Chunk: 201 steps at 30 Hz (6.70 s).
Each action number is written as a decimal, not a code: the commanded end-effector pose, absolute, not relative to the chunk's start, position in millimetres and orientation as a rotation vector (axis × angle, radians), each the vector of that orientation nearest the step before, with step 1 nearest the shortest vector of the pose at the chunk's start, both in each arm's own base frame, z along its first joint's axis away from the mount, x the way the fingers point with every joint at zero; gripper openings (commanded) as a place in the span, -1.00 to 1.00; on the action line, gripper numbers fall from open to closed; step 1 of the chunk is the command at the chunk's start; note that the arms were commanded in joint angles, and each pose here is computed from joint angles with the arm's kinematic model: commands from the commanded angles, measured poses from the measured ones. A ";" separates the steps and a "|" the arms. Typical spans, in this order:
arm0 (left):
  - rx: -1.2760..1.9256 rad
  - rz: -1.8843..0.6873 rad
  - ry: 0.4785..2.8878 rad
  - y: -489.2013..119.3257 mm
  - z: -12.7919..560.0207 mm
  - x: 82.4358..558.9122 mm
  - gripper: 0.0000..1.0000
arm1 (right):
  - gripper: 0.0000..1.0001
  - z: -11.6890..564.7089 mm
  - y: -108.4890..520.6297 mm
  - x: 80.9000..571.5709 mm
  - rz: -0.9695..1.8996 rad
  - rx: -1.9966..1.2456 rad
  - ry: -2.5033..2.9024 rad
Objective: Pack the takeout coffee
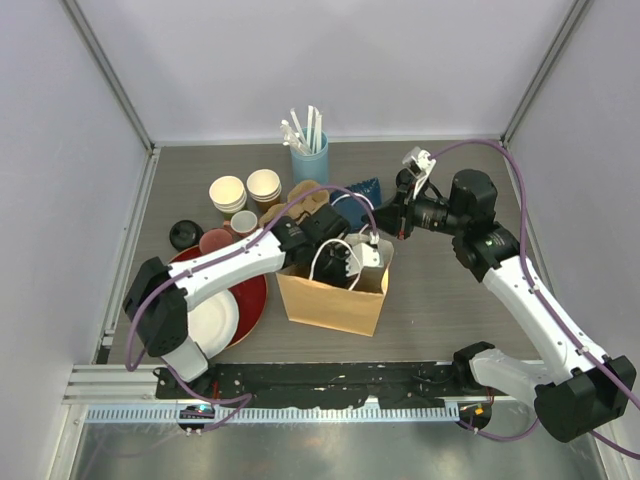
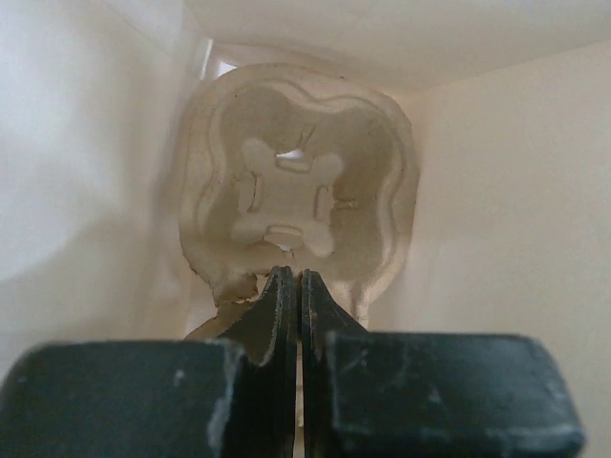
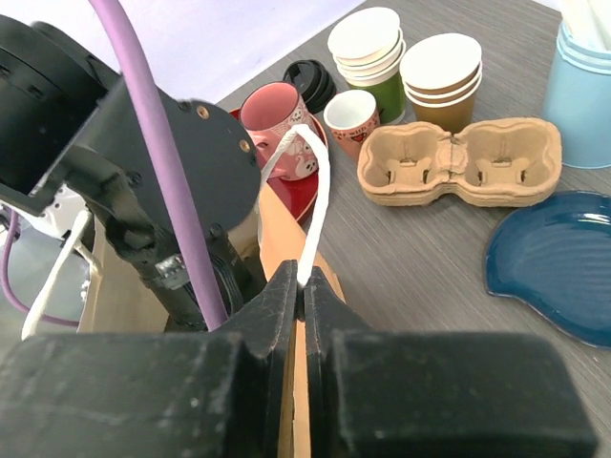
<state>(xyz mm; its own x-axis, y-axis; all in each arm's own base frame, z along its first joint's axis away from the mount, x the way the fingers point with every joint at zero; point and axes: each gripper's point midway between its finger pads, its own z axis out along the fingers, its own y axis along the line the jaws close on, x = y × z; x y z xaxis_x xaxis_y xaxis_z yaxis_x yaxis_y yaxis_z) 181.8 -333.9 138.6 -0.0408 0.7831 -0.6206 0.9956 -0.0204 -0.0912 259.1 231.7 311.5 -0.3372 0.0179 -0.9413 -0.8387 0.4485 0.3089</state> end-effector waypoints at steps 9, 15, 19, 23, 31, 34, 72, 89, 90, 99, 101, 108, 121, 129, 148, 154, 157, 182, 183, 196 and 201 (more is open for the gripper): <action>1.977 -0.838 1.770 -335.2 117.9 158.5 -1.00 | -0.90 337.8 234.0 249.4 1.046 -0.799 1.589; 1.989 -0.760 1.759 -333.2 95.7 168.1 -1.00 | -0.89 337.6 232.4 247.3 1.036 -0.806 1.591; 2.007 -0.696 1.773 -329.1 82.0 174.2 -1.00 | -0.89 335.8 231.4 246.5 1.034 -0.806 1.598; 2.024 -0.675 1.776 -327.1 72.6 175.4 -1.00 | -0.89 338.1 231.5 245.3 1.033 -0.809 1.590; 1.956 -0.743 1.753 -336.8 102.6 171.3 -0.88 | -0.88 336.7 231.7 242.8 1.039 -0.821 1.595; 1.918 -0.798 1.743 -342.0 127.5 167.4 -0.54 | -0.87 337.0 232.2 241.0 1.046 -0.831 1.588; 1.650 -0.764 1.723 -339.2 314.8 175.5 0.15 | -0.87 321.8 231.3 246.8 1.013 -0.848 1.619; 1.346 -0.577 1.756 -285.9 384.1 218.4 0.41 | -0.87 323.9 229.1 244.3 1.001 -0.858 1.620; 1.317 -0.595 1.766 -281.3 387.1 220.4 0.43 | -0.87 323.3 229.0 244.2 1.000 -0.859 1.621; 1.118 -0.542 1.863 -226.3 383.8 255.6 0.60 | -0.86 325.7 229.3 244.9 1.002 -0.866 1.624; 1.073 -0.519 1.897 -214.4 375.8 266.7 0.61 | -0.80 326.6 229.0 244.5 1.001 -0.864 1.622; 0.974 -0.454 1.950 -187.1 362.9 287.7 0.65 | 0.39 342.5 226.0 250.7 0.970 -0.809 1.610; 0.951 -0.453 2.004 -175.3 352.8 296.1 0.65 | 0.69 438.0 154.7 290.2 0.535 -0.389 1.591; 0.964 -0.484 2.028 -176.7 344.2 297.7 0.65 | 0.61 410.8 13.4 356.5 -0.008 -0.022 1.734; 1.019 -0.521 2.087 -181.2 324.4 299.1 0.63 | 0.10 228.1 -153.6 481.4 0.357 0.000 2.075; 1.019 -0.502 2.105 -179.3 318.5 302.4 0.62 | 0.12 217.5 -149.7 497.1 0.396 -0.131 2.017; 1.017 -0.492 2.108 -177.6 318.1 304.1 0.62 | 0.08 204.5 -151.8 504.4 0.399 -0.182 2.039; 1.034 -0.495 2.101 -176.2 319.8 301.6 0.62 | -0.06 145.3 -140.8 508.3 0.457 -0.262 2.203; 1.034 -0.496 2.102 -175.9 319.5 300.9 0.62 | -0.07 146.3 -140.8 508.6 0.455 -0.267 2.199; 1.043 -0.486 2.091 -173.9 321.4 298.9 0.62 | -0.16 130.8 -134.2 509.3 0.462 -0.311 2.217; 1.044 -0.480 2.086 -172.7 323.0 297.4 0.62 | -0.34 127.8 -131.4 508.6 0.468 -0.342 2.214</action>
